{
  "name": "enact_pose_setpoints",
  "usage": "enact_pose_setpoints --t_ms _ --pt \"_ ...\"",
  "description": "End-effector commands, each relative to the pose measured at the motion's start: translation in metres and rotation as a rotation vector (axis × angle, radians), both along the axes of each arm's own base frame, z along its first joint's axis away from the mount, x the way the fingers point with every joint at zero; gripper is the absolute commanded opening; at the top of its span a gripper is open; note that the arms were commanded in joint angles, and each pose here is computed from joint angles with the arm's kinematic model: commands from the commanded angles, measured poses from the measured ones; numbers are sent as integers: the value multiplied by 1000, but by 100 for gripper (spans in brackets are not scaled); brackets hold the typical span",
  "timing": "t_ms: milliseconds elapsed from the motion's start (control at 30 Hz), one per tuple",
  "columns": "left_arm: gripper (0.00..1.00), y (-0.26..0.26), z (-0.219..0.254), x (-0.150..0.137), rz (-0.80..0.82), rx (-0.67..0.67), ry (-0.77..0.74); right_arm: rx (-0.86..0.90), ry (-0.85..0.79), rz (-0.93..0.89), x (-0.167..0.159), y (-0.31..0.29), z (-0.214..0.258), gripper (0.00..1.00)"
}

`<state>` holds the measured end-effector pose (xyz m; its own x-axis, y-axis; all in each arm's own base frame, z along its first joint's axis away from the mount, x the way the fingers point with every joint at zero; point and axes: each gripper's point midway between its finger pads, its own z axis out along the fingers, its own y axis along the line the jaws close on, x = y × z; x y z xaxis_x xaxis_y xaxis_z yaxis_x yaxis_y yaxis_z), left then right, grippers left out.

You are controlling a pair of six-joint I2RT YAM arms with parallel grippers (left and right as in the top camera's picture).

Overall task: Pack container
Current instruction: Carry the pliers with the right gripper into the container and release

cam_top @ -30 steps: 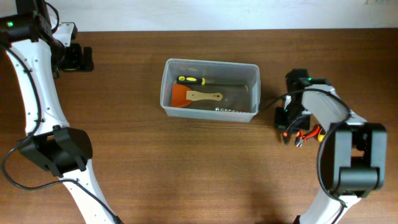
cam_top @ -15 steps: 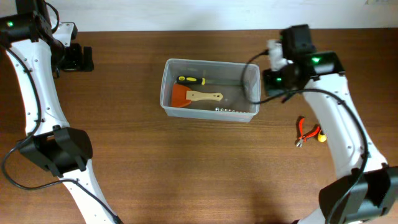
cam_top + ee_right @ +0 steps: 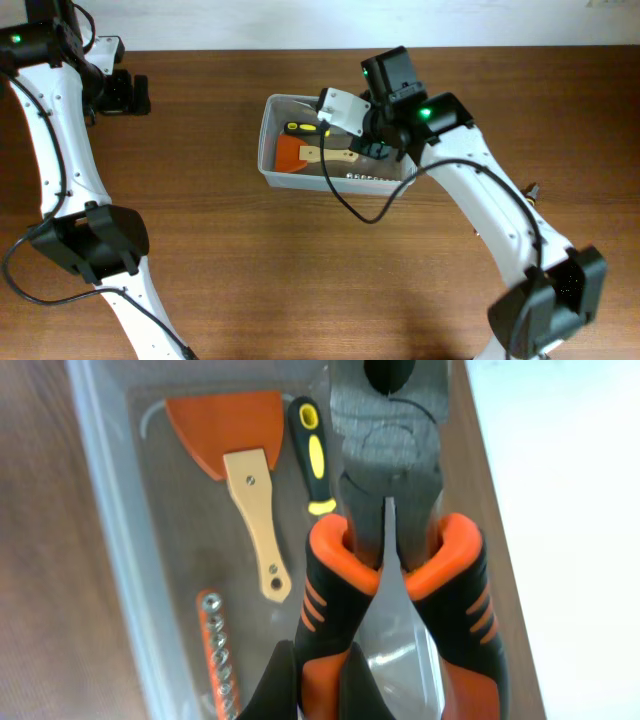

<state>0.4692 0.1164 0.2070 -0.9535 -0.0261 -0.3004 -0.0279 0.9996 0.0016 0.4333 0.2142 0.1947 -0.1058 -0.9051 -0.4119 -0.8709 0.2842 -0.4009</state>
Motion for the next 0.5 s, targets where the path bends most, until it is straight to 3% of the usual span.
enact_pose_setpoints --t_ms 0,467 --pt "99 3 -1 -1 18 2 4 24 17 85 7 16 -16 4" --pt "99 3 -1 -1 18 2 4 142 225 197 3 58 -104 4"
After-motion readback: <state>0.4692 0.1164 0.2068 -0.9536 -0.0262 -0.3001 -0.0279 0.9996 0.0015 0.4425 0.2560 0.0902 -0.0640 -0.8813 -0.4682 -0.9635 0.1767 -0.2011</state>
